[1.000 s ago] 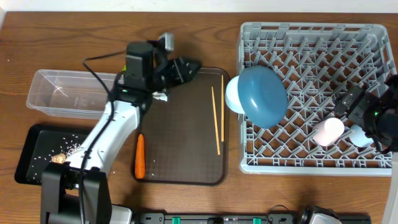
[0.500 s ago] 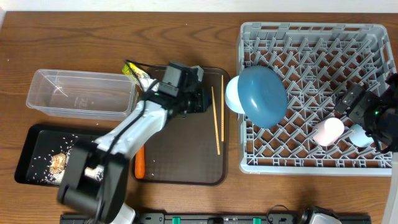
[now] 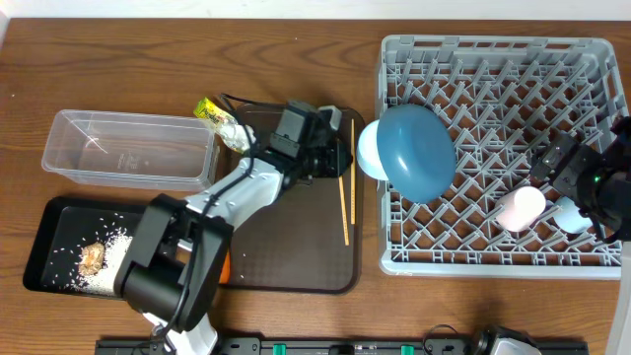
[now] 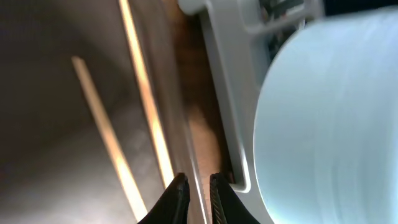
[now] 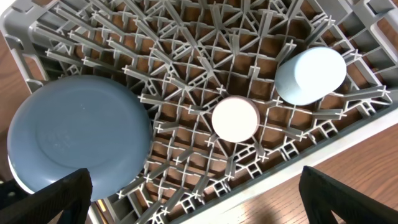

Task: Sort waste into correct bins and load items into the dishwasher rack
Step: 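Reach the left gripper to the snack wrapper and tissue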

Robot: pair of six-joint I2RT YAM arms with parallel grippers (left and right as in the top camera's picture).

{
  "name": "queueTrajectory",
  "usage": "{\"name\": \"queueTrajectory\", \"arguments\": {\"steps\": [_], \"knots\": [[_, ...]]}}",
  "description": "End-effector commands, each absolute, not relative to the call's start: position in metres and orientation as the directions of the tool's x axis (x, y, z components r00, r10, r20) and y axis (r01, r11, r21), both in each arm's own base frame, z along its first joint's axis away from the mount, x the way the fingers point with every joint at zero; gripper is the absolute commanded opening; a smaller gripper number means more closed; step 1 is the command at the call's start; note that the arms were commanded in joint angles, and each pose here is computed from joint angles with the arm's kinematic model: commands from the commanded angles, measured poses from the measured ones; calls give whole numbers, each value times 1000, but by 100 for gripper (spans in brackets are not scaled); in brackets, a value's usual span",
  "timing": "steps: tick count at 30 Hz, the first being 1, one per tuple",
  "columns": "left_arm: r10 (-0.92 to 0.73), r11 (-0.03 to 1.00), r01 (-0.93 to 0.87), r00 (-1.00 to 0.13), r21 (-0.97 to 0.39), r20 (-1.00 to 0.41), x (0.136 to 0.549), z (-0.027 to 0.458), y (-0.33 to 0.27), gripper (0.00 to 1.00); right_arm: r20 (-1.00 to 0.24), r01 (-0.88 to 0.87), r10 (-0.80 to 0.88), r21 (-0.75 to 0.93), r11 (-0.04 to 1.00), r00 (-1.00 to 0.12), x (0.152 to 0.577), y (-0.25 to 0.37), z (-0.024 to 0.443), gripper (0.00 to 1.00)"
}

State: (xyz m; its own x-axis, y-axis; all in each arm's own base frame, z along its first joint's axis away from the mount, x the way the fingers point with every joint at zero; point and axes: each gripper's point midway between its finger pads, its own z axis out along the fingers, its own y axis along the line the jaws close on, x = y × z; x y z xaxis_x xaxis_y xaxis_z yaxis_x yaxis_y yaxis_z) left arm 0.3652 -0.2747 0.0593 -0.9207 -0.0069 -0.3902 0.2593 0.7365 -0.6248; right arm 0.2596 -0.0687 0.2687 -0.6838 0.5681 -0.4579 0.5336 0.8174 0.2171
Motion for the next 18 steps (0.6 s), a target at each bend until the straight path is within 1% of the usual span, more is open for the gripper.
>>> {"name": "queueTrajectory", "arguments": {"steps": [1, 3, 8, 15, 18], "knots": [[1, 731, 257, -927, -632, -376, 365, 52, -278, 14, -466, 538, 564, 204, 818, -682, 259, -73, 270, 99], [-1, 722, 271, -920, -636, -392, 368, 56, -280, 14, -466, 538, 565, 204, 818, -681, 259, -73, 270, 99], [22, 662, 359, -887, -658, -461, 373, 72, -292, 14, -468, 538, 564, 205, 818, -680, 259, -73, 270, 99], [44, 654, 405, -864, -639, -502, 374, 77, -295, 14, -468, 538, 564, 205, 818, -680, 259, -73, 270, 99], [47, 644, 429, -849, -634, -527, 375, 86, -298, 15, -468, 537, 564, 205, 818, -680, 259, -73, 270, 99]]}}
